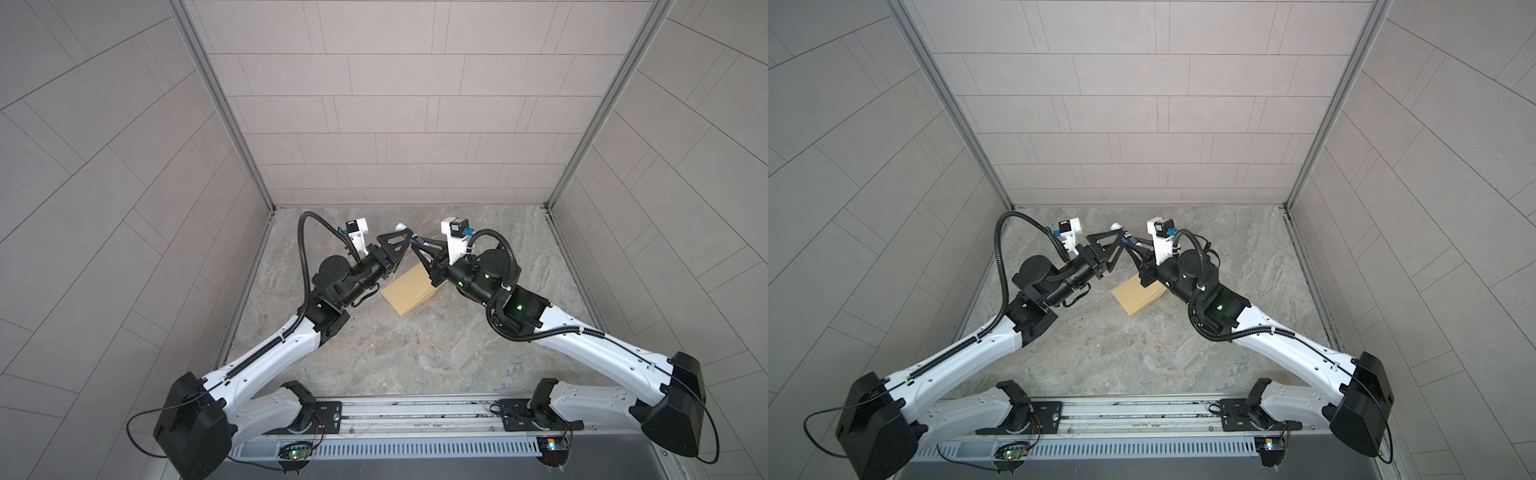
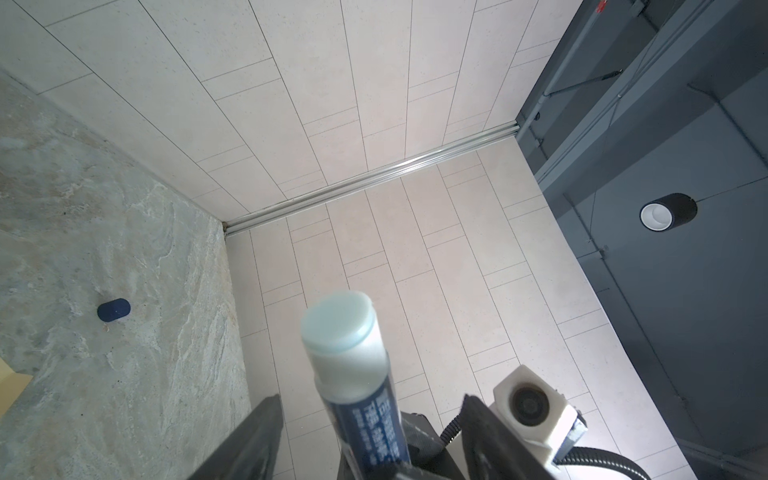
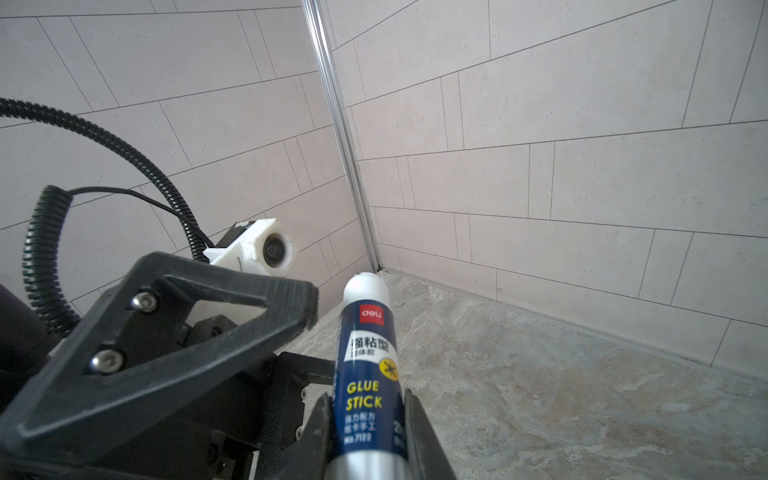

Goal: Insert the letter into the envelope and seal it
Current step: 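Pass the glue stick from the right gripper into the left gripper above the envelope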

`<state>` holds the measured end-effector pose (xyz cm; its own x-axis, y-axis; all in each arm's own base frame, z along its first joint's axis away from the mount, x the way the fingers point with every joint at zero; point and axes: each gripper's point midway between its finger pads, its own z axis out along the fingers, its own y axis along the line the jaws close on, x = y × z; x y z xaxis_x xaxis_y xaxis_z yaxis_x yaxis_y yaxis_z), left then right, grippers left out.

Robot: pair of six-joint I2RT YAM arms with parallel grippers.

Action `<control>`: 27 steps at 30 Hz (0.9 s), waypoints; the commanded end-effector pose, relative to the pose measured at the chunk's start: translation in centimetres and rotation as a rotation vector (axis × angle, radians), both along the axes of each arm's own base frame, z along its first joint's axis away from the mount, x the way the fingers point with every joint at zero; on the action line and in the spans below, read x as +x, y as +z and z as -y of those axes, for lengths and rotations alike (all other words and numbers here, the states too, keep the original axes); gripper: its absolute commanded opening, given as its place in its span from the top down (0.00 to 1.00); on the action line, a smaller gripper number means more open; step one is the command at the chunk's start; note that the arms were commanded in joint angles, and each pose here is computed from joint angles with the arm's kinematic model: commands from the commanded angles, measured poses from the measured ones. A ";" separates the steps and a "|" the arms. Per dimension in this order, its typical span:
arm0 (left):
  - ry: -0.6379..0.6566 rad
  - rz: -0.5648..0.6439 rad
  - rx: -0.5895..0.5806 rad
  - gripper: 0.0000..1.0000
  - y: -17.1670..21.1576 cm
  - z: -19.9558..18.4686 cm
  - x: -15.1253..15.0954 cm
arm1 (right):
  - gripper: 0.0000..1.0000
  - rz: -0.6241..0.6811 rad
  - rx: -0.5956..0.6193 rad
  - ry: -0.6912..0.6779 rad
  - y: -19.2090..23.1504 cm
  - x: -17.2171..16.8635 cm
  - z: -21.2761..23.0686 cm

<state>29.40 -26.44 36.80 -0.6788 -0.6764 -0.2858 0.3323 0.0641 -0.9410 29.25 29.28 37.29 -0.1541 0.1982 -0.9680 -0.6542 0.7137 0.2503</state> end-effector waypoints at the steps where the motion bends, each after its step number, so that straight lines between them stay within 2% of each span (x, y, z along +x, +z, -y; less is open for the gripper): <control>1: -0.009 0.066 -0.058 0.33 2.8 0.0 -0.4 | 1.00 0.037 0.036 -0.007 1.1 -0.2 -0.1; 10: -0.002 0.065 -0.067 0.54 2.8 0.0 -0.2 | 1.00 0.027 0.025 0.015 0.3 -0.6 -1.2; 21: 0.014 0.077 -0.020 0.98 2.4 -0.1 -0.1 | 1.00 0.013 0.014 0.019 -0.4 -0.4 -1.5; 23: 0.017 0.083 0.004 1.00 2.3 -0.1 -0.1 | 0.99 0.008 0.008 0.019 -0.6 -0.5 -1.5; 25: 0.023 0.091 0.023 1.00 2.2 -0.1 -0.1 | 0.94 0.004 0.005 0.019 -0.6 -0.5 -1.5; 27: 0.026 0.104 0.045 1.00 2.2 -0.1 -0.2 | 0.79 -0.007 0.000 0.011 -0.7 -0.5 -1.3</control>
